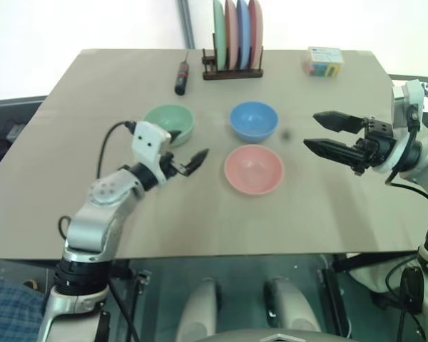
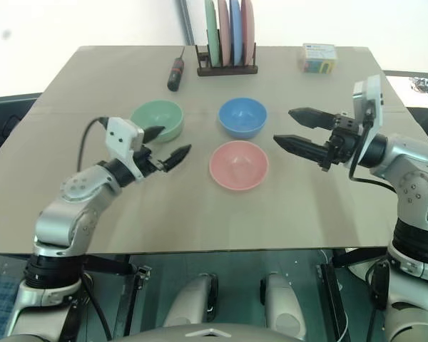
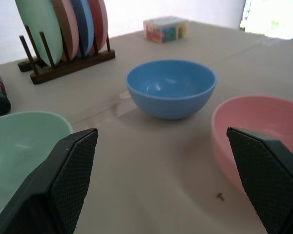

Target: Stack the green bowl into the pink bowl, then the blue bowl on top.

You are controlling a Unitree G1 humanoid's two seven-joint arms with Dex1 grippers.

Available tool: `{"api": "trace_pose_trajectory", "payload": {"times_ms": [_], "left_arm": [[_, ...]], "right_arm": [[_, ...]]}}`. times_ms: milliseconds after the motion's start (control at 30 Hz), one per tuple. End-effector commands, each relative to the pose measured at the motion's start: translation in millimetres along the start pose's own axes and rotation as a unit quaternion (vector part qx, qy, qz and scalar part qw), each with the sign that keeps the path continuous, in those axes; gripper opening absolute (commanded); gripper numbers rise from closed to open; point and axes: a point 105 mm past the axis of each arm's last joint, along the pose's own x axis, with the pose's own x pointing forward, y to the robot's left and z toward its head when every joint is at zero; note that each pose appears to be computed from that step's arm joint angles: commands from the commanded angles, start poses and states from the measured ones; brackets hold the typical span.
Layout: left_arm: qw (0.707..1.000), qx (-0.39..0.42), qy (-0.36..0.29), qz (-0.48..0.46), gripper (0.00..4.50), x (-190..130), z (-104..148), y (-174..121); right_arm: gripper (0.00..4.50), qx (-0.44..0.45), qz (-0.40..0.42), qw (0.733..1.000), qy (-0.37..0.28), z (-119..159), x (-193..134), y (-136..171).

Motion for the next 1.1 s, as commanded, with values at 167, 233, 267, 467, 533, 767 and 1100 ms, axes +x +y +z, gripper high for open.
{"api": "trace_pose_trajectory", "payload": {"times_ms": [167,233,267,467,533,767,1100], "left_arm": [[0.996,0.061,0.067,-0.001,4.5,26.1,-29.7,28.4],[0.994,0.073,0.084,-0.017,4.5,32.7,-39.2,25.3],[0.993,0.07,0.097,-0.023,4.5,36.1,-46.1,24.1],[0.985,0.096,0.136,-0.051,4.11,49.9,-65.9,21.4],[0.984,0.106,0.134,-0.054,3.77,52.6,-63.7,23.0],[0.984,0.112,0.125,-0.057,1.04,54.8,-57.3,29.6],[0.974,0.174,0.017,-0.145,0.05,66.0,13.2,-2.0]], "right_arm": [[4.4,-0.041,-0.023,0.999,-0.005,8.0,-7.0,1.4],[4.4,-0.048,-0.032,0.998,0.0,7.4,-8.4,-0.9],[4.4,-0.05,-0.035,0.998,0.0,7.8,-8.8,-1.5],[4.5,-0.062,-0.043,0.997,0.002,12.3,-10.9,-2.6],[4.5,-0.064,-0.046,0.997,0.002,14.0,-12.8,-2.9],[4.5,-0.064,-0.048,0.997,0.004,13.6,-16.4,-1.7],[4.5,-0.063,-0.053,0.997,0.005,14.8,-19.0,-4.9]]}}
